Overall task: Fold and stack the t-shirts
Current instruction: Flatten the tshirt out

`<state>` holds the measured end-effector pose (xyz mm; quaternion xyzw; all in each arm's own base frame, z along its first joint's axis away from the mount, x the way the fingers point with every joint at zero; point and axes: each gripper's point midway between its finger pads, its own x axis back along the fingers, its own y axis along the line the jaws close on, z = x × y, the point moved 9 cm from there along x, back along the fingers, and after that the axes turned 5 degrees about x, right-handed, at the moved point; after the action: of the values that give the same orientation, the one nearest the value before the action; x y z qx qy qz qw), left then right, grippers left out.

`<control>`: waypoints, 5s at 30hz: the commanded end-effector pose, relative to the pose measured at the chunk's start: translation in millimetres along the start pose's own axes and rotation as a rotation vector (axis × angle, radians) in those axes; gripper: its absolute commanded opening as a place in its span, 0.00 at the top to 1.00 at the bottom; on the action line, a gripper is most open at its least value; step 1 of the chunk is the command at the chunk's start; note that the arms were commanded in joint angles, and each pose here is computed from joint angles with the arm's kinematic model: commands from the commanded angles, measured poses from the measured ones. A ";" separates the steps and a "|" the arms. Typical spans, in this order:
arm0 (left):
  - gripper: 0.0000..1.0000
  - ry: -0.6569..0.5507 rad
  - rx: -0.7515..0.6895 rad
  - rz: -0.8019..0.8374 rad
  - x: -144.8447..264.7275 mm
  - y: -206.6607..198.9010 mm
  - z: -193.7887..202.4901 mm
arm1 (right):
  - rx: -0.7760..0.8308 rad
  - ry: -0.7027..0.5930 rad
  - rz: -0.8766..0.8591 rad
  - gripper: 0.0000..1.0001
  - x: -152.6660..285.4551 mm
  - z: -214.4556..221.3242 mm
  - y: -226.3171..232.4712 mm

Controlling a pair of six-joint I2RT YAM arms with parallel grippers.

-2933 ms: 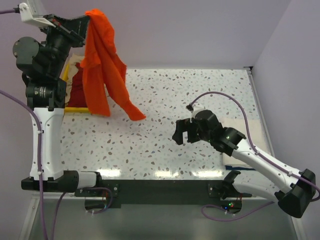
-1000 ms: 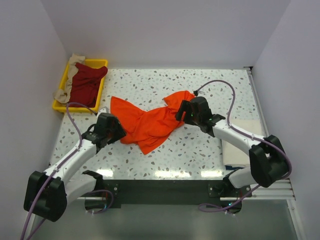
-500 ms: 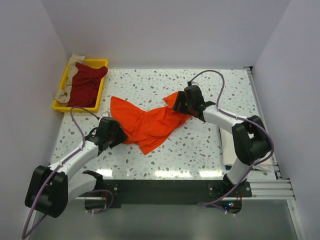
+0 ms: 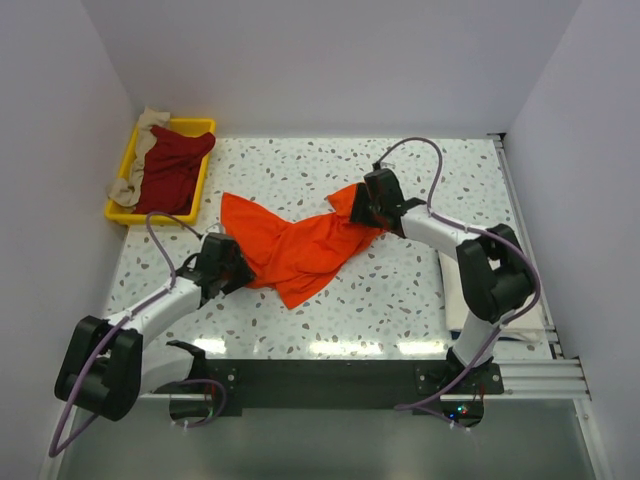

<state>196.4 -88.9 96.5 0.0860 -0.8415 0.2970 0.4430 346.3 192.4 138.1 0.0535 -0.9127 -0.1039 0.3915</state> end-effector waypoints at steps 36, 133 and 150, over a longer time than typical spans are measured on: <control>1.00 -0.502 -0.094 0.213 178.3 -98.7 -148.7 | -0.135 -0.387 -0.063 1.00 190.7 -125.7 -45.8; 0.60 0.094 -0.100 0.150 -78.0 -121.8 -87.5 | -0.349 0.025 0.018 1.00 -37.1 -109.9 -127.6; 1.00 0.036 -0.119 0.198 -48.8 -137.0 -104.6 | -0.361 0.026 0.017 1.00 -32.2 -110.0 -129.7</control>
<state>348.2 -142.0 115.6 0.0002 -0.8288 0.2790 0.4851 448.8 58.1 146.4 -0.0312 -0.8679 -0.2507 0.4278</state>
